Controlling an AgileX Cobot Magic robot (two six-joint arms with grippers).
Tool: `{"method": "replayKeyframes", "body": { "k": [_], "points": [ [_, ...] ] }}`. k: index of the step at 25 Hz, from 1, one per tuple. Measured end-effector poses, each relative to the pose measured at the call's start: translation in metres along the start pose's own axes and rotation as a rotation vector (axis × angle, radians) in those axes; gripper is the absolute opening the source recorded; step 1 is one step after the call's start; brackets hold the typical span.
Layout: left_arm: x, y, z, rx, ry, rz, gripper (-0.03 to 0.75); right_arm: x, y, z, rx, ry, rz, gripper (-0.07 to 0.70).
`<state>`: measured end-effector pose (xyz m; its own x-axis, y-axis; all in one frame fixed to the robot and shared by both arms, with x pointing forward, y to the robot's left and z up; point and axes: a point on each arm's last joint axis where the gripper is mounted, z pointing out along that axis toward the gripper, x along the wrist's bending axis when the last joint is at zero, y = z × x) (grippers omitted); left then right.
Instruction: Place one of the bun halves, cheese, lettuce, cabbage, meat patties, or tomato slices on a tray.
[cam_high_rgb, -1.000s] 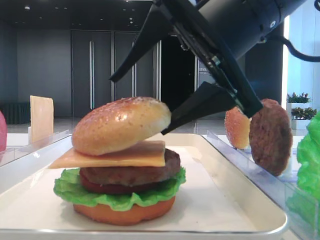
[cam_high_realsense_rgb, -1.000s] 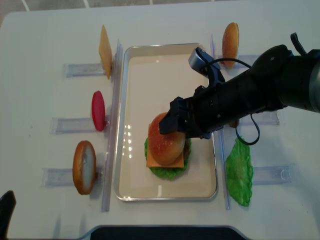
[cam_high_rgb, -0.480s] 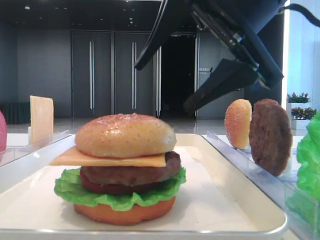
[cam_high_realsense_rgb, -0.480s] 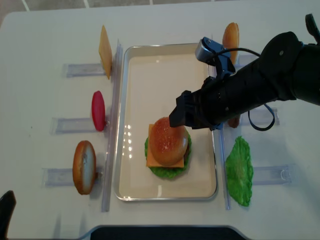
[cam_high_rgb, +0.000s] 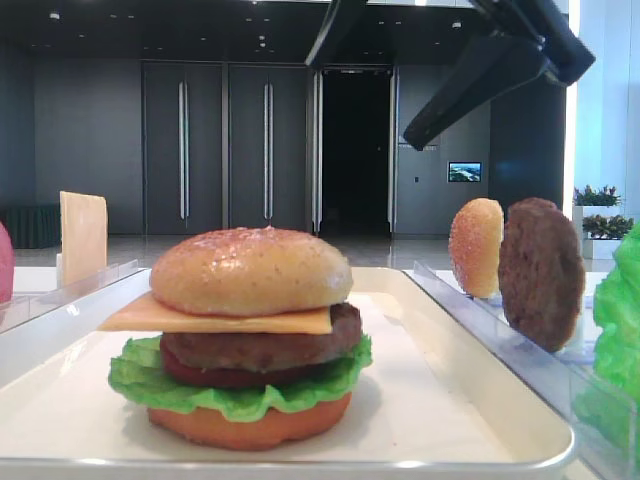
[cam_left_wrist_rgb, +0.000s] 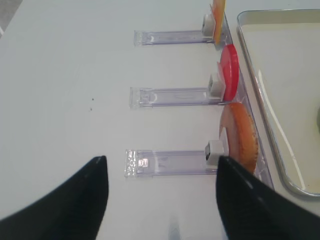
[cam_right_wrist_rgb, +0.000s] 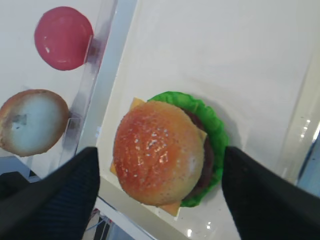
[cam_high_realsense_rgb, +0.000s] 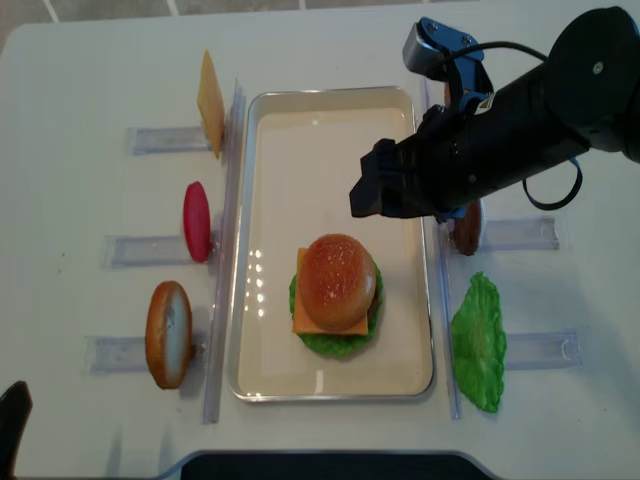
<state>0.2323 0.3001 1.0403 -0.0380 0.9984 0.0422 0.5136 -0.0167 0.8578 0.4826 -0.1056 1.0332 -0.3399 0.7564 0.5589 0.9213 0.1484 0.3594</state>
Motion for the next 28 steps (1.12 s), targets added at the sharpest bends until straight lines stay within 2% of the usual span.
{"method": "replayKeyframes", "body": {
  "k": [6,12,18,22,28],
  "points": [
    [0.000,0.000,0.000,0.000,0.000,0.000,0.517,-0.007,0.015,-0.027,-0.032,-0.056,0.027,0.518],
    [0.000,0.000,0.000,0.000,0.000,0.000,0.517,-0.026,0.035,-0.059,-0.049,-0.127,0.030,0.518],
    [0.000,0.000,0.000,0.000,0.000,0.000,0.517,-0.053,0.049,-0.095,-0.070,-0.206,0.065,0.518],
    [0.000,0.000,0.000,0.000,0.000,0.000,0.517,-0.074,0.051,-0.117,-0.070,-0.264,0.111,0.518],
    [0.000,0.000,0.000,0.000,0.000,0.000,0.517,-0.111,0.044,-0.142,-0.032,-0.448,0.157,0.518]
  ]
}}
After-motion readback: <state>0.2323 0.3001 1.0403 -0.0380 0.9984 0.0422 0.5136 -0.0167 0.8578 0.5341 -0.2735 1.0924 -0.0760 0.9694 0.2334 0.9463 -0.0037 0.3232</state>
